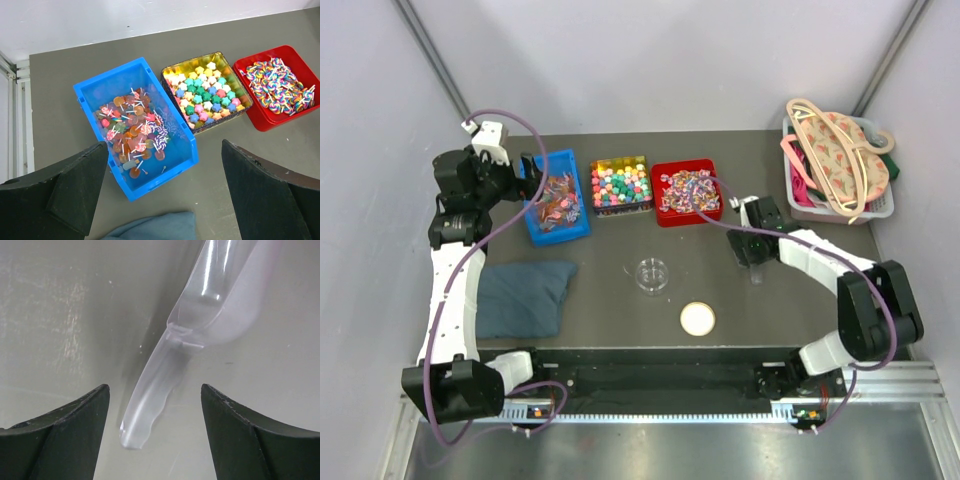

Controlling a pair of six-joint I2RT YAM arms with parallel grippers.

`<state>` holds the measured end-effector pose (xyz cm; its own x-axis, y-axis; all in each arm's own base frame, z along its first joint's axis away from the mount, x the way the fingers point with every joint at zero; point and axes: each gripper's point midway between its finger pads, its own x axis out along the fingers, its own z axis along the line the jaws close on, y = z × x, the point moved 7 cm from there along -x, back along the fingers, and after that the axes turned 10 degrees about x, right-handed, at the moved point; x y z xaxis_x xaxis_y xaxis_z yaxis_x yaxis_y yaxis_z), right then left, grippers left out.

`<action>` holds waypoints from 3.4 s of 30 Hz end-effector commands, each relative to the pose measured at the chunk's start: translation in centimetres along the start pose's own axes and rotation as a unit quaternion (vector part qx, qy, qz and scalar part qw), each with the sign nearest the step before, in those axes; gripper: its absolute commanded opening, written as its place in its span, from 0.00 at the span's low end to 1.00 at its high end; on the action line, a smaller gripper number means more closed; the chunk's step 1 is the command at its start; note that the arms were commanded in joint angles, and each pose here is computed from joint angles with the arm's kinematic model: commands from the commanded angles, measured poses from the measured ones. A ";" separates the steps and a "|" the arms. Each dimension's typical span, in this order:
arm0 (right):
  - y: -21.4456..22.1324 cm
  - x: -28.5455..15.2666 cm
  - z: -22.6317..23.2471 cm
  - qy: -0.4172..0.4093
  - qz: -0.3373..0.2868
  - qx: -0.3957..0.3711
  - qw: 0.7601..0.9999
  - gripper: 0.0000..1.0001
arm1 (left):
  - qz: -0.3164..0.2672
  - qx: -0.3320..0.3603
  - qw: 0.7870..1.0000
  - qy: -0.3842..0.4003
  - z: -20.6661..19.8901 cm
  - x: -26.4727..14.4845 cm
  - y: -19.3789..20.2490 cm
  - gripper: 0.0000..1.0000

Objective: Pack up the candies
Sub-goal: Pick up the spatula from the center of the board.

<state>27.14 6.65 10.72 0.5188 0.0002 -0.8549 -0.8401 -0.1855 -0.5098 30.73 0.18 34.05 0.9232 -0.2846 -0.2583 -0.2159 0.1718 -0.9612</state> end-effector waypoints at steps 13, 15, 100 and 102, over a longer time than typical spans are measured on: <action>-2.3 1.7 0.8 0.054 -0.038 0.019 0.998 0.56 | -0.021 0.013 1.000 -0.009 0.0 -0.3 -0.4 0.99; -2.2 1.8 0.9 0.053 -0.037 0.018 0.998 0.53 | -0.020 0.012 1.000 -0.007 0.0 -0.3 -0.4 0.99; 0.0 0.4 0.2 -0.204 -0.014 -0.044 0.978 0.64 | -0.026 -0.004 1.000 0.014 -1.0 -1.2 -0.5 0.99; -0.3 0.3 0.0 -0.214 -0.016 -0.036 0.976 0.62 | -0.026 -0.004 1.000 0.013 -1.0 -1.1 -0.4 0.99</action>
<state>26.41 7.42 9.54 0.3450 0.4114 -0.8436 -0.8298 -0.2863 -0.4790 29.91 -0.17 33.63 0.9189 -0.2995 -0.2567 -0.2204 0.1499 -0.9638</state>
